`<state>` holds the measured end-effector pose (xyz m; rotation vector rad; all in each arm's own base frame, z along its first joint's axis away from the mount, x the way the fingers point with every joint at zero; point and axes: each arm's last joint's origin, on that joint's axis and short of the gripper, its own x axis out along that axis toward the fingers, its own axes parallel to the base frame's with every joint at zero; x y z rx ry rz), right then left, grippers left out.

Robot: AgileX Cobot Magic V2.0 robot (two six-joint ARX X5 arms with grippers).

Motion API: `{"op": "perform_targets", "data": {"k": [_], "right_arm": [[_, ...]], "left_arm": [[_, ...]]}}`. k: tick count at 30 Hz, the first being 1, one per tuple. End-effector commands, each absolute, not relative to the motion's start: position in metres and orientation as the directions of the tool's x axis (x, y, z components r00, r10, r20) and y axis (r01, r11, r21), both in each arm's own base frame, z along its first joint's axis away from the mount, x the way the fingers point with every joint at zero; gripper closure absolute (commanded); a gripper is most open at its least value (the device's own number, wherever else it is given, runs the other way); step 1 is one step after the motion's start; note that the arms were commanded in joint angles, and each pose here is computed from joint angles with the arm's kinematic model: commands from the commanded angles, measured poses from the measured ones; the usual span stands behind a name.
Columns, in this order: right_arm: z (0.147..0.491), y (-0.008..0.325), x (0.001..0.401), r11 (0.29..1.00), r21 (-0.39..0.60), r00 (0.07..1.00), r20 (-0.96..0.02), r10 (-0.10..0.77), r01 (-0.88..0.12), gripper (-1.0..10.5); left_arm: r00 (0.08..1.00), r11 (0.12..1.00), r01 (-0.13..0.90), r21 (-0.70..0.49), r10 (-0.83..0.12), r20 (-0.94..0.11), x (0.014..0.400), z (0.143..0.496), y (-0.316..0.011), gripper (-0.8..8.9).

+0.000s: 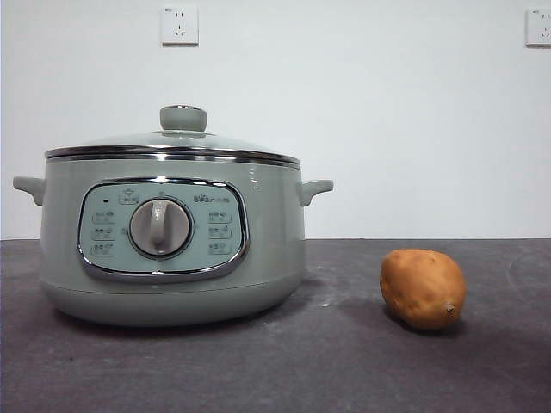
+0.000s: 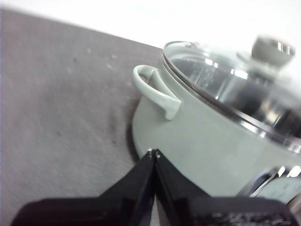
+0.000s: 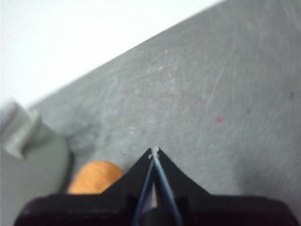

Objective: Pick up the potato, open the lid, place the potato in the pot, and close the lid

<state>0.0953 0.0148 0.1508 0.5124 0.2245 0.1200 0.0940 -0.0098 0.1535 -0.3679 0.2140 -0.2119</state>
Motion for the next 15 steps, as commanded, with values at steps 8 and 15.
{"op": "perform_targets", "data": {"k": [8,15], "right_arm": [[0.1469,0.0139,0.0961,0.788,0.616,0.971,-0.194,0.139,0.010,9.5],[0.1546,0.0141,0.0956,0.811,0.585,0.974,-0.171,0.145,-0.018,9.5]], "left_arm": [[0.957,0.848,0.121,-0.516,-0.238,-0.165,0.0948,0.1502,-0.0095,8.18],[0.960,0.846,0.160,-0.509,-0.254,-0.120,0.0946,0.1575,-0.0099,8.21]]}}
